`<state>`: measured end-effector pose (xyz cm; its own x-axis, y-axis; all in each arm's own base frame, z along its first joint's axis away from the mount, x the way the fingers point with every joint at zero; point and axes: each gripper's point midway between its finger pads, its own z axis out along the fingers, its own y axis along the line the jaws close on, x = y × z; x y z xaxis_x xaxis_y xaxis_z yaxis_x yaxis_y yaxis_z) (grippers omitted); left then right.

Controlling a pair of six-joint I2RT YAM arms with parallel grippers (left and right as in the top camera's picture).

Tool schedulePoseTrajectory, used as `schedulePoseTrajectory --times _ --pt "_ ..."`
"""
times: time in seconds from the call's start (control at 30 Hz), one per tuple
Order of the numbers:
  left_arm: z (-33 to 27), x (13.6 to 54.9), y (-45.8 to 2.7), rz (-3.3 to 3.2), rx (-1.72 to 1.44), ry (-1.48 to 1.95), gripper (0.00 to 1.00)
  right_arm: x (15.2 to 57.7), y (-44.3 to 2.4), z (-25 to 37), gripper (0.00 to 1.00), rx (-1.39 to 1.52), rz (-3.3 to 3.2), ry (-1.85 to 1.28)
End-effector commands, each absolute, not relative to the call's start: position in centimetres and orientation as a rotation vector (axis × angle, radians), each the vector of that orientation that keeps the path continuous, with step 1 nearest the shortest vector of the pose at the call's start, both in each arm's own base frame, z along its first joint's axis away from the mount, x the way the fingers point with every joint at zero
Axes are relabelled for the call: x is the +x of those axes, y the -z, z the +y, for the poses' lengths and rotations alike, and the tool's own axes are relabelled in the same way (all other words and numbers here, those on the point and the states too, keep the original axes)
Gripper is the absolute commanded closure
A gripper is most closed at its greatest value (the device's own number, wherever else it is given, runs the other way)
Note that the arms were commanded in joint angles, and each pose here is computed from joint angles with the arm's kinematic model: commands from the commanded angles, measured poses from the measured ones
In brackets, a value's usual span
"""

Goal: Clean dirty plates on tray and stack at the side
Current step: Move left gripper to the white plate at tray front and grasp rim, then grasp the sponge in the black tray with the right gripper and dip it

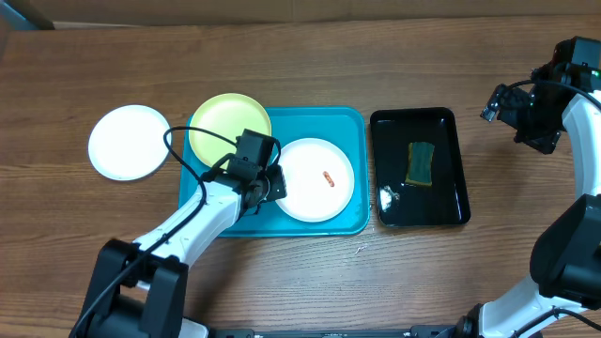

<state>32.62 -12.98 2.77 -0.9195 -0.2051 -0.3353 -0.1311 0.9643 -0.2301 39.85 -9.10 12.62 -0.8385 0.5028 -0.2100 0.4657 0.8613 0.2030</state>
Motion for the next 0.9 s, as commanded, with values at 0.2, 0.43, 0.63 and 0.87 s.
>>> schedulePoseTrajectory --times 0.2,0.43,0.63,0.87 --pt "-12.5 32.5 -0.4 2.792 -0.193 0.207 0.69 40.4 -14.5 -9.3 0.0 0.724 2.726 -0.207" --pt "-12.6 32.8 -0.5 2.781 -0.161 0.209 0.67 41.2 -14.7 -9.6 0.0 0.711 2.694 -0.203" --pt "-12.6 32.8 -0.5 2.78 -0.163 0.21 0.91 41.8 -15.1 -8.7 0.0 0.694 2.672 -0.286" --pt "-12.1 33.0 -0.5 2.778 -0.184 0.204 0.96 40.2 -15.2 -4.2 0.0 0.604 2.758 -0.544"
